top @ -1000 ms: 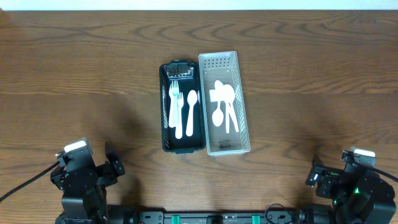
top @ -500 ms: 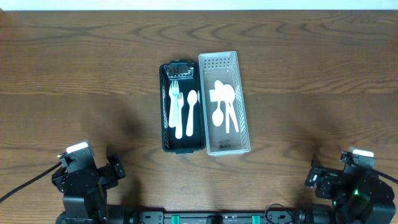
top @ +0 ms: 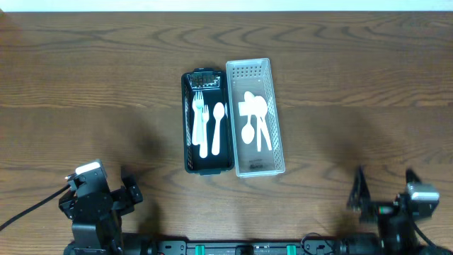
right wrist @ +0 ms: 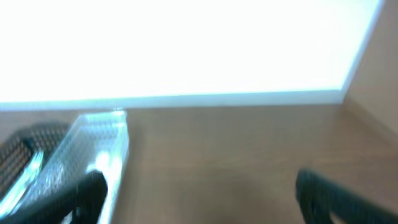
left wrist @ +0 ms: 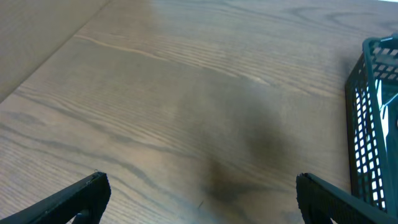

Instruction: Pack container

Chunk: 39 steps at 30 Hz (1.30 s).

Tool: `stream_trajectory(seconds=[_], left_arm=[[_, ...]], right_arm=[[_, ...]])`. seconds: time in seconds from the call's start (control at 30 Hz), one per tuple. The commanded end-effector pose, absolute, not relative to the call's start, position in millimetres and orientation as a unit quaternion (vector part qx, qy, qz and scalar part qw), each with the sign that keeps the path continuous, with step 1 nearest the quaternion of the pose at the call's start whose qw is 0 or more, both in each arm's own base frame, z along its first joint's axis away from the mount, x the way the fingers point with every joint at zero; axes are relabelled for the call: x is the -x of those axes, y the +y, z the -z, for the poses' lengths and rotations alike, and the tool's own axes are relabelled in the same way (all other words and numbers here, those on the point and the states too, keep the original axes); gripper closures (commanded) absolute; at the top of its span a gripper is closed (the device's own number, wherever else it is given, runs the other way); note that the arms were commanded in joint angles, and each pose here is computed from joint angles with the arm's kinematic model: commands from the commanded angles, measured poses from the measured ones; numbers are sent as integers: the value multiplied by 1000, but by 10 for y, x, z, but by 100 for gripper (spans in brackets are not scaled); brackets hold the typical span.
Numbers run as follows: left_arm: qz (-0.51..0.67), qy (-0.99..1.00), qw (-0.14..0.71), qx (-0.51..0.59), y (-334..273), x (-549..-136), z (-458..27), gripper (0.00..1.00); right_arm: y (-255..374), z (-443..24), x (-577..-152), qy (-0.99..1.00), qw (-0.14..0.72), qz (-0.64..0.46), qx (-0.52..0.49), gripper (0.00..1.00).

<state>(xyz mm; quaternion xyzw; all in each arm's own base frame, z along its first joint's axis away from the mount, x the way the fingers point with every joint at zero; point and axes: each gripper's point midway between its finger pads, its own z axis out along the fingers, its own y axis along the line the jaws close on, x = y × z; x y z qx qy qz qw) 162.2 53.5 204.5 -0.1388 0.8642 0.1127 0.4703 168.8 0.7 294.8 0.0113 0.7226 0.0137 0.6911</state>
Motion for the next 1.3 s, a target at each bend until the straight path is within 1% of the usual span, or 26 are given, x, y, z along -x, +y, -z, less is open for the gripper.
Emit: stream_trajectory(seconds=[0.0, 0.1, 0.2, 0.4, 0.47, 1.27], left_arm=[[-117, 862, 472, 141, 552, -1612, -2045, 2], [-117, 862, 472, 141, 552, -1612, -2045, 2], [-117, 862, 472, 141, 552, -1612, -2045, 2], [-117, 862, 472, 141, 552, -1612, -2045, 2], [-117, 862, 472, 141, 552, -1611, -2044, 2], [-117, 862, 472, 141, 552, -1612, -2045, 2]], right_arm=[[117, -2701, -2013, 708, 704, 10, 55, 1], [155, -2542, -2249, 670, 736, 40, 88, 1], [159, -2322, -2351, 662, 743, 42, 88, 1], [178, -1786, -2457, 698, 708, 37, 95, 1], [185, -1569, -2454, 727, 680, 23, 88, 1], [176, -1574, -2456, 728, 681, 19, 79, 1]])
